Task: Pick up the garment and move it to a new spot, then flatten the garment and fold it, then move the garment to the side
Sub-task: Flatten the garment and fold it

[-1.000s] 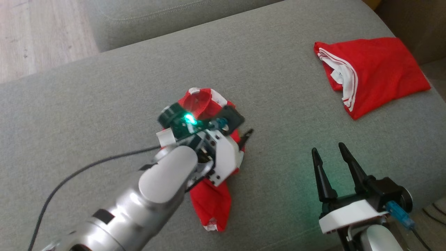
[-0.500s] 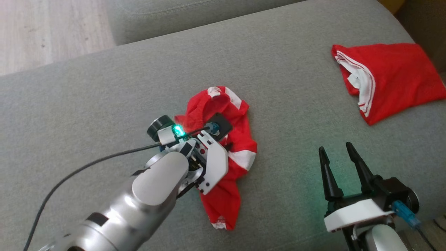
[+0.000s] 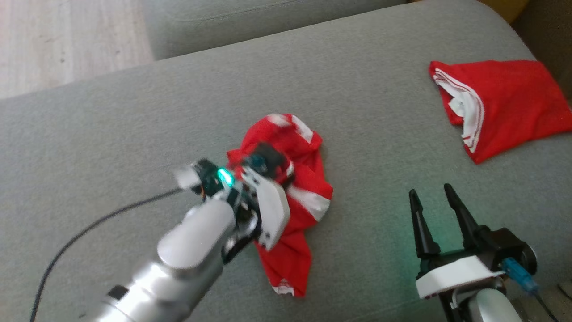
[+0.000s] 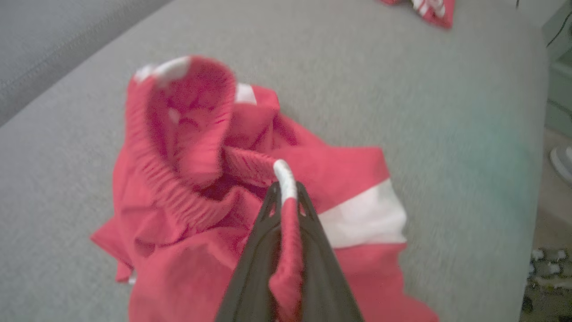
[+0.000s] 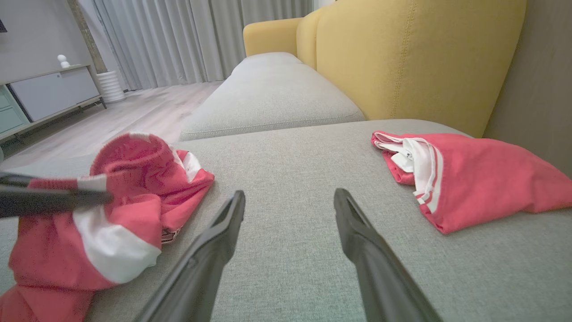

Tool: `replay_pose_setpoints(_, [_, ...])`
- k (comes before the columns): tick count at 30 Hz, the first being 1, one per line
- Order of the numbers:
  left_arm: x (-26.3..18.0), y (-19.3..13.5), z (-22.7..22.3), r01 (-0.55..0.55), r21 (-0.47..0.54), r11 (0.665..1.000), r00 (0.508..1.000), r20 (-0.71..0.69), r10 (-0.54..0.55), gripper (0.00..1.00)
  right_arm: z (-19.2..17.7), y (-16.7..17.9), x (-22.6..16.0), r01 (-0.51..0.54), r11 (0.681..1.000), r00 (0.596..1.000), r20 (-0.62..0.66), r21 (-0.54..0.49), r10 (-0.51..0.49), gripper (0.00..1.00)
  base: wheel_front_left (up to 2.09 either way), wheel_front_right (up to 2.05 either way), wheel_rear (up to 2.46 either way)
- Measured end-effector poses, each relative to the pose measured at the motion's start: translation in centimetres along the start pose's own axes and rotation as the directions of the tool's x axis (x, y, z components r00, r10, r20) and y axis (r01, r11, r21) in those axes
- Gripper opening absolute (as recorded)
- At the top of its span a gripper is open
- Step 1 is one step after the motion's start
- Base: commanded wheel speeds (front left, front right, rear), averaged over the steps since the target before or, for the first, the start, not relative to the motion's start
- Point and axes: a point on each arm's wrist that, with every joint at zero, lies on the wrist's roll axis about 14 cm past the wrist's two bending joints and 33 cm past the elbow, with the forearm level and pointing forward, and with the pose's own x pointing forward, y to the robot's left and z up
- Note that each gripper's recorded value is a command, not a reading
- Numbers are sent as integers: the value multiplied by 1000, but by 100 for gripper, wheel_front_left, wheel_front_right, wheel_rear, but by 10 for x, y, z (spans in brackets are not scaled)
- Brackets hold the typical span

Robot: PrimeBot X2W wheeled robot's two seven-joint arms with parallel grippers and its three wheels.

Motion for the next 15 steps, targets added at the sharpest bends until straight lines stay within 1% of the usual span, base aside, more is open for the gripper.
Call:
replay_pose_setpoints(2, [-2, 6, 26, -21, -61, 998, 995, 100, 27, 0, -1, -1, -3, 4, 1000, 1000, -3, 2, -4, 100, 0, 0, 0])
replay_pose_setpoints(4, [-5, 16, 54, -48, -87, 995, 978, 200, 65, 0, -1, -2, -6, 11, 1000, 1000, -3, 8, -11, 100, 0, 0, 0])
replay_pose_setpoints(6, [-9, 29, 85, -73, -119, 990, 949, 297, 106, 0, -1, -5, -10, 23, 1000, 1000, -2, 11, -23, 100, 0, 0, 0])
replay_pose_setpoints(8, [-16, 39, 119, -72, -144, 987, 909, 399, 125, 0, 0, -7, -14, 35, 999, 999, 2, 18, -35, 100, 0, 0, 0])
replay_pose_setpoints(9, [-18, 41, 135, -72, -136, 988, 888, 443, 126, 0, 2, -10, -16, 44, 999, 999, 7, 19, -44, 100, 0, 0, 0])
replay_pose_setpoints(11, [-25, 42, 169, -43, -125, 991, 839, 534, 104, 0, 7, -16, -18, 66, 998, 998, 22, 24, -66, 100, 0, 0, 0])
replay_pose_setpoints(12, [-29, 42, 186, -33, -120, 992, 807, 582, 97, 0, 9, -20, -19, 79, 996, 996, 30, 29, -80, 100, 0, 0, 0])
replay_pose_setpoints(14, [-40, 43, 221, -24, -87, 996, 731, 678, 77, 0, 13, -27, -21, 102, 994, 994, 39, 33, -103, 100, 0, 0, 0])
replay_pose_setpoints(15, [-48, 43, 240, -14, -83, 996, 681, 729, 70, 0, 13, -30, -23, 112, 993, 993, 38, 37, -113, 100, 0, 0, 0])
